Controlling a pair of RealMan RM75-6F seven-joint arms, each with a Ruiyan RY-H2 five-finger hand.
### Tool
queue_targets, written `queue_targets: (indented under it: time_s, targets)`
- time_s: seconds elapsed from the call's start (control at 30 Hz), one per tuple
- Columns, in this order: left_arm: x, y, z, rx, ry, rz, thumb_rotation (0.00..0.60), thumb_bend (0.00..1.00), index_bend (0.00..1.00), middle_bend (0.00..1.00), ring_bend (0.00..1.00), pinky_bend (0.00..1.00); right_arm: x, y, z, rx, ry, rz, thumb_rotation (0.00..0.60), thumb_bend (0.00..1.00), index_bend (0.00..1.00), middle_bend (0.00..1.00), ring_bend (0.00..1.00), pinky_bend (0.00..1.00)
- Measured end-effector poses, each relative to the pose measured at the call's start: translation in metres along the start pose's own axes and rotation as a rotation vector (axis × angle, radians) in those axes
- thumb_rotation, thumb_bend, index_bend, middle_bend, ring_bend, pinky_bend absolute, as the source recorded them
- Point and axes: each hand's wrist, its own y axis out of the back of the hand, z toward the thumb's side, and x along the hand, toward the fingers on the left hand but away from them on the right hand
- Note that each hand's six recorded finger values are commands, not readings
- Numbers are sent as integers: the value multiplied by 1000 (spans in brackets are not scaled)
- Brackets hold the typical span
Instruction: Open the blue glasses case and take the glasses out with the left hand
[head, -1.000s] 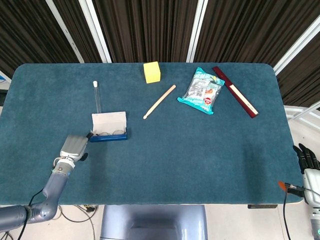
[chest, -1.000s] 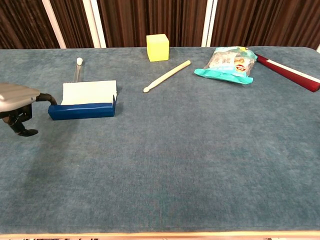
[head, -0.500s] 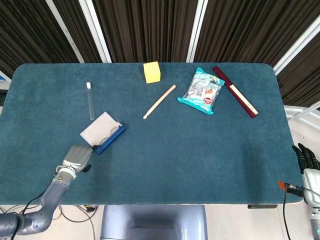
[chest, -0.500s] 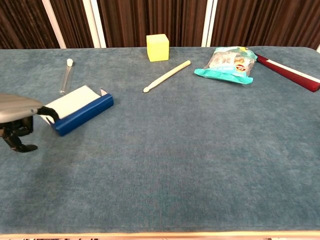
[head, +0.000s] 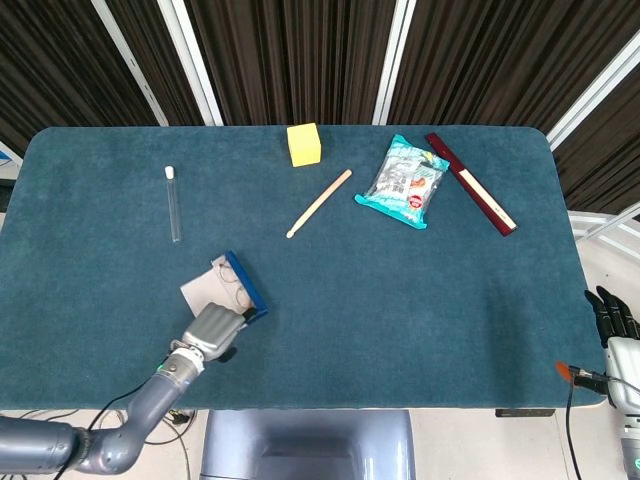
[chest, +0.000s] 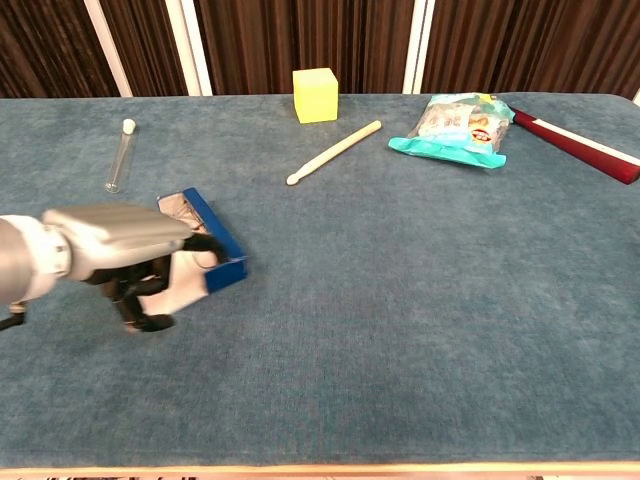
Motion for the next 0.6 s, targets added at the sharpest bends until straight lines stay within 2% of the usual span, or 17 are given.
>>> queue_targets:
  time_s: [0.17, 0.33, 0.47, 0.6]
  targets:
    - [9, 22, 8, -43, 5, 73, 600, 305, 78, 958, 885, 942, 0, 0, -1, -3, -2, 0, 600, 167, 0, 0, 0, 194]
    - [19, 41, -5, -80, 47, 123, 600, 305, 70, 971, 896, 951, 0, -1, 0, -6, -3, 3, 600, 166, 0, 0, 0, 194]
    - [28, 48, -19, -91, 94, 124, 600, 305, 84, 974, 900, 954, 0, -1, 0, -7, -5, 4, 600, 167, 0, 0, 0, 194]
    - [38, 47, -32, -84, 144, 94, 600, 305, 103, 977, 904, 954, 0, -1, 0, -8, -7, 4, 600, 166, 0, 0, 0, 194]
